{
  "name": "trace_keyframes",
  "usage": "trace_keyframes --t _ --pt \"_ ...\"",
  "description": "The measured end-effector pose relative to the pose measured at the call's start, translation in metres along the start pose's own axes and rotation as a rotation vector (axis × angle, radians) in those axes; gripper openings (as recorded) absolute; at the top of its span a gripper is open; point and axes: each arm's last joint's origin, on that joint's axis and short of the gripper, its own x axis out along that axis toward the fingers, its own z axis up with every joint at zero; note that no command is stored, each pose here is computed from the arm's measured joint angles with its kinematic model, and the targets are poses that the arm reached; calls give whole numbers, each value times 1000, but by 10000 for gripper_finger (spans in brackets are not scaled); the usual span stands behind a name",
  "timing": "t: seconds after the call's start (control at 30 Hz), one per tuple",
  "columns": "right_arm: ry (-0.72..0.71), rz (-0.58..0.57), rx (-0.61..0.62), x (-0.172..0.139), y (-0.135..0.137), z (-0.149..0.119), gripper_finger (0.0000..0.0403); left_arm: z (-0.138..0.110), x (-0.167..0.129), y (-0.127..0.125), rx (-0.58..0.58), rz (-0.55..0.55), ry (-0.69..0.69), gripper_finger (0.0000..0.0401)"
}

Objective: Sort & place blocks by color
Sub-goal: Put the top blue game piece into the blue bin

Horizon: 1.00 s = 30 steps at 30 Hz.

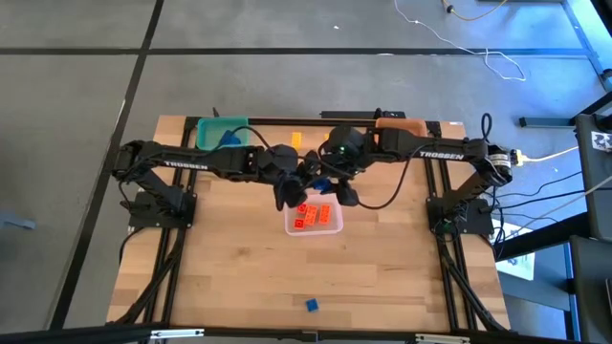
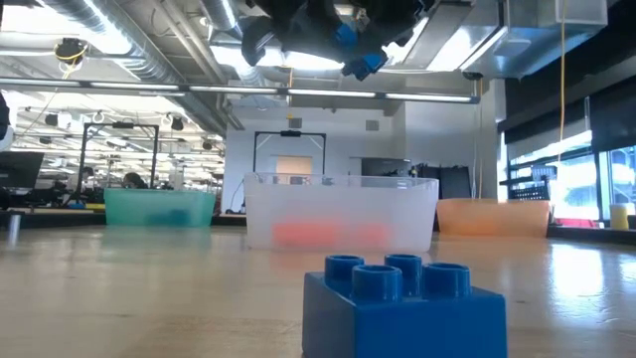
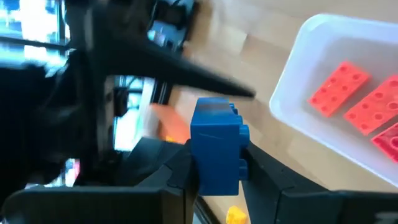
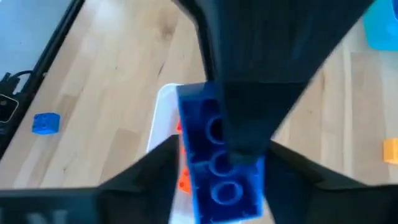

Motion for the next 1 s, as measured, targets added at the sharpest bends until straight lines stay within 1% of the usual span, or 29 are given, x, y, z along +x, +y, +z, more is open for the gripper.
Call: trace_keyframes --t 0.1,0.2,0.27,0.33,0.4,0.53,0.63,0.7,0.77,0.87,1.0 --pt "17 -13 7 -1 0 -2 260 -2 -3 1 -35 14 43 88" --pt "41 -35 13 -7 0 -4 291 -3 -7 3 -53 22 63 87" --pt "50 -70 20 -14 -1 -6 301 -7 -9 3 -71 14 86 87" --pt "66 -105 36 -25 -1 -9 306 -12 -9 3 -118 13 127 87" --pt "66 -153 61 -37 -2 -11 307 -21 -9 3 -188 12 193 87" --pt "70 -229 86 -62 -2 -17 308 -43 -10 5 -342 52 334 87" --pt "37 -264 92 -79 -2 -19 309 -64 -11 7 -486 85 441 87" --pt "19 -280 98 -88 -2 -20 309 -82 -13 7 -611 109 519 87" --pt "-1 -297 103 -97 -3 -22 309 -101 -16 5 -756 120 593 87" --pt "-20 -343 112 -109 -4 -24 309 -131 -24 -3 -990 102 714 87" --pt "-31 -370 102 -117 -6 -26 309 -169 -41 -16 -1297 93 903 87"
